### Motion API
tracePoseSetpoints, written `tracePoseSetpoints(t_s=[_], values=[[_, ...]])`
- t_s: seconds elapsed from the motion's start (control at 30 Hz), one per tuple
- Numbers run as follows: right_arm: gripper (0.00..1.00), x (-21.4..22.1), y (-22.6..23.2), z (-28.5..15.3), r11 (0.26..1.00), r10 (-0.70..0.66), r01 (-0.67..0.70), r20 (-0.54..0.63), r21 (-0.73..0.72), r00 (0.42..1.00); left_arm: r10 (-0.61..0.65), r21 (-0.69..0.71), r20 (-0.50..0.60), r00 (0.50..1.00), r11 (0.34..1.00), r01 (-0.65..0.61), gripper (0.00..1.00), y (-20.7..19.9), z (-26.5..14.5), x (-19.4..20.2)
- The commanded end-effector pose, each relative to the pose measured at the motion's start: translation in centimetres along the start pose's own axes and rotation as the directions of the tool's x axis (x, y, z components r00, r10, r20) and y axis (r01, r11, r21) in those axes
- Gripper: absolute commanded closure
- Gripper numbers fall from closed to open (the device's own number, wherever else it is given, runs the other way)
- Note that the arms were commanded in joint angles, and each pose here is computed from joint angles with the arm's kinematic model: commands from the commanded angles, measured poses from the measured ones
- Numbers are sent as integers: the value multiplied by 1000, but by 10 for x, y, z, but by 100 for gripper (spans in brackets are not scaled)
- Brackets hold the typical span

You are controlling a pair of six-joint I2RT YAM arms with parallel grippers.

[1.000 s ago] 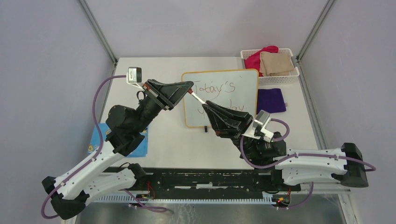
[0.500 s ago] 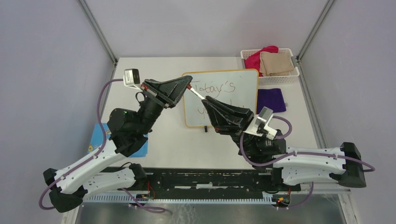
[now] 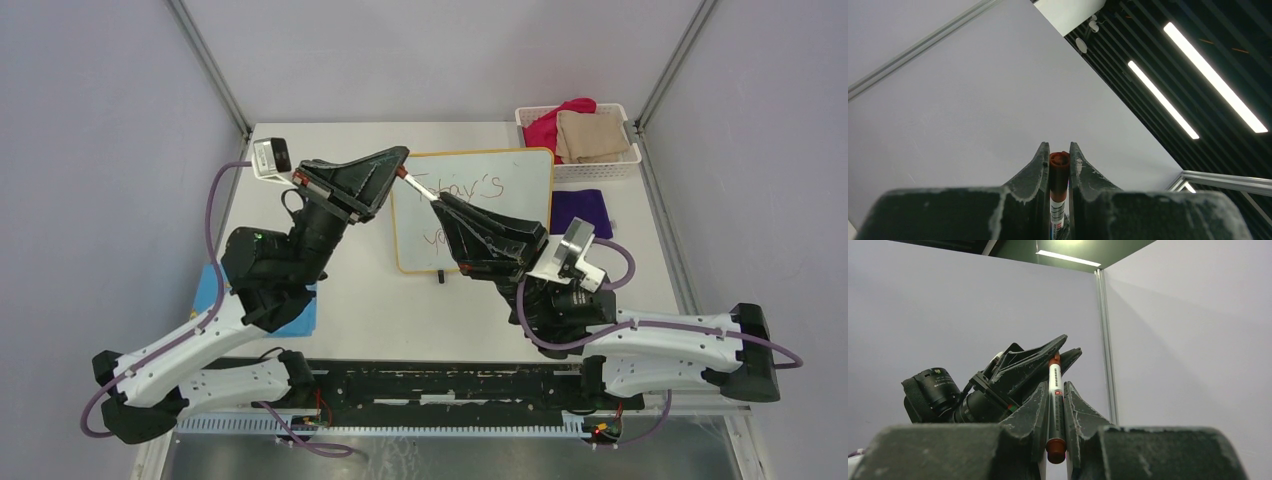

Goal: Write a sentence on the whiteboard
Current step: Close the whiteboard marker at the center of the board.

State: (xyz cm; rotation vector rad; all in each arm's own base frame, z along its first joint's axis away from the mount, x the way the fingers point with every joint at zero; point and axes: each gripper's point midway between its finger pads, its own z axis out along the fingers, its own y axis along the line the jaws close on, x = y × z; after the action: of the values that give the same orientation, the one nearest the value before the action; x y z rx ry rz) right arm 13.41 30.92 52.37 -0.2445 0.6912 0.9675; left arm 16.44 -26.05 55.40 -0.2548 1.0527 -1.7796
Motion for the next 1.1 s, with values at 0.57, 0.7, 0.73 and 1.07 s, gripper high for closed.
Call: tracePoseSetpoints(t_s=[0.57, 0.7, 0.73, 1.07], values=[[100, 45, -13, -10, 997, -68, 73, -177, 22, 982, 124, -220, -233, 964, 959, -177, 96, 52, -59, 41], [100, 43, -13, -12, 998, -60, 65, -175, 20, 983, 141, -235, -190, 971, 954, -185, 84, 51, -61, 28], [100, 42, -14, -13, 998, -59, 63, -173, 20, 983, 146, -233, -185, 972, 954, -188, 78, 50, -62, 26], [100, 38, -9, -18, 999, -41, 40, -167, -12, 985, 175, -211, -128, 976, 957, -199, 34, 34, -64, 5]])
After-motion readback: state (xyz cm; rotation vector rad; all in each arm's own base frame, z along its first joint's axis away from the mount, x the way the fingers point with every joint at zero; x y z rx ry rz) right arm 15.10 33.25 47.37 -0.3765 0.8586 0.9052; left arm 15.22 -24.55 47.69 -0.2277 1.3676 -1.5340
